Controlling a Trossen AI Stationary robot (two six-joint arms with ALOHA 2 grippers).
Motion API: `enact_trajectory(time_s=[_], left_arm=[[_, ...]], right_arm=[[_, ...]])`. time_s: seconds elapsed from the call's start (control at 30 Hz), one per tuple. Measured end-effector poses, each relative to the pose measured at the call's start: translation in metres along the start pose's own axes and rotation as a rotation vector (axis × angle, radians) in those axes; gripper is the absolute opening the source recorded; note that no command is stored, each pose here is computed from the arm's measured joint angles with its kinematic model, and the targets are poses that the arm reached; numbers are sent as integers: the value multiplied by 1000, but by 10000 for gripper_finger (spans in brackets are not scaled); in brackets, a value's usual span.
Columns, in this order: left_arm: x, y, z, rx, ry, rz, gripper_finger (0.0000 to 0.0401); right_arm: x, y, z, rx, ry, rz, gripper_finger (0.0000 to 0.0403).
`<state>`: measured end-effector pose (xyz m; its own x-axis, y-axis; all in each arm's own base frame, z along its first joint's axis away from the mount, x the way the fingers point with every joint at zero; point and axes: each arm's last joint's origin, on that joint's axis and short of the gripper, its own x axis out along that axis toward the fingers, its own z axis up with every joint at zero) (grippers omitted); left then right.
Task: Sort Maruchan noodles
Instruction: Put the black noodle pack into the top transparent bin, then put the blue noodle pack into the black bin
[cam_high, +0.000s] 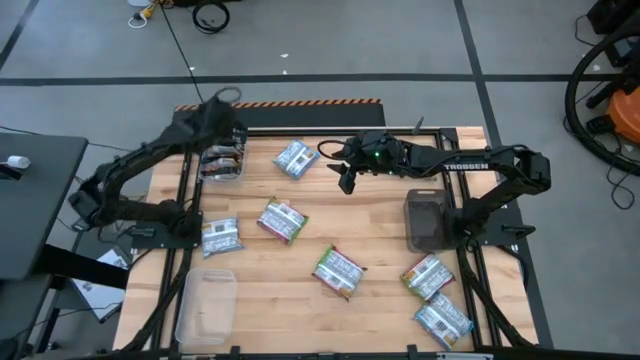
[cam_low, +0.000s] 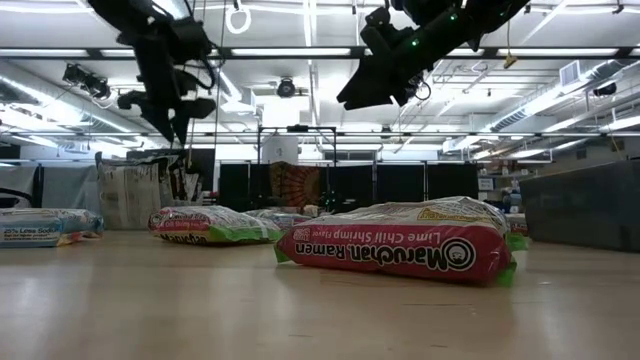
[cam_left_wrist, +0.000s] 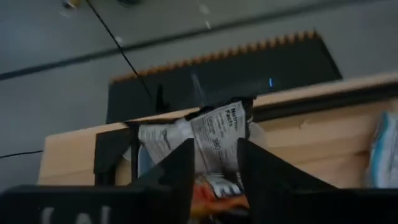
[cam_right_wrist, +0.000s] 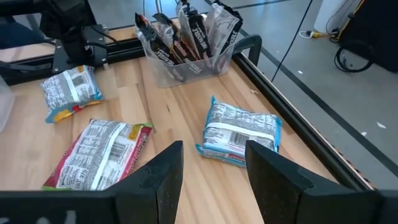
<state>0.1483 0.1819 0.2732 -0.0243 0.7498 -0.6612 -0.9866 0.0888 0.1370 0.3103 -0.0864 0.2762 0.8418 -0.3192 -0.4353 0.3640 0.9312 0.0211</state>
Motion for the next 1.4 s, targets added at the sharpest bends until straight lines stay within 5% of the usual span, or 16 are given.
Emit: enact_trajectory(time_s=[0.23,0.37,0.67,0.93,1.2,1.4], left_arm=[[-2,-13,-60,-137,-204,49,15],[14,-16,-75,-238,-320,17,12],[40,5,-105,-301,-254,102,9],[36,8,-91,-231,-187,-31,41],[-20,14,-45,-181,-175,-171,90],[-96,16,-16,-105,-275,-535,100]], right_arm=[[0,2,0,17,0,-8,169],[-1,7,-1,54,1,7,166],[-3,26,-4,86,19,34,165],[-4,31,-4,71,18,39,165],[4,28,-7,-124,17,33,171],[49,42,-15,-192,-15,28,195]])
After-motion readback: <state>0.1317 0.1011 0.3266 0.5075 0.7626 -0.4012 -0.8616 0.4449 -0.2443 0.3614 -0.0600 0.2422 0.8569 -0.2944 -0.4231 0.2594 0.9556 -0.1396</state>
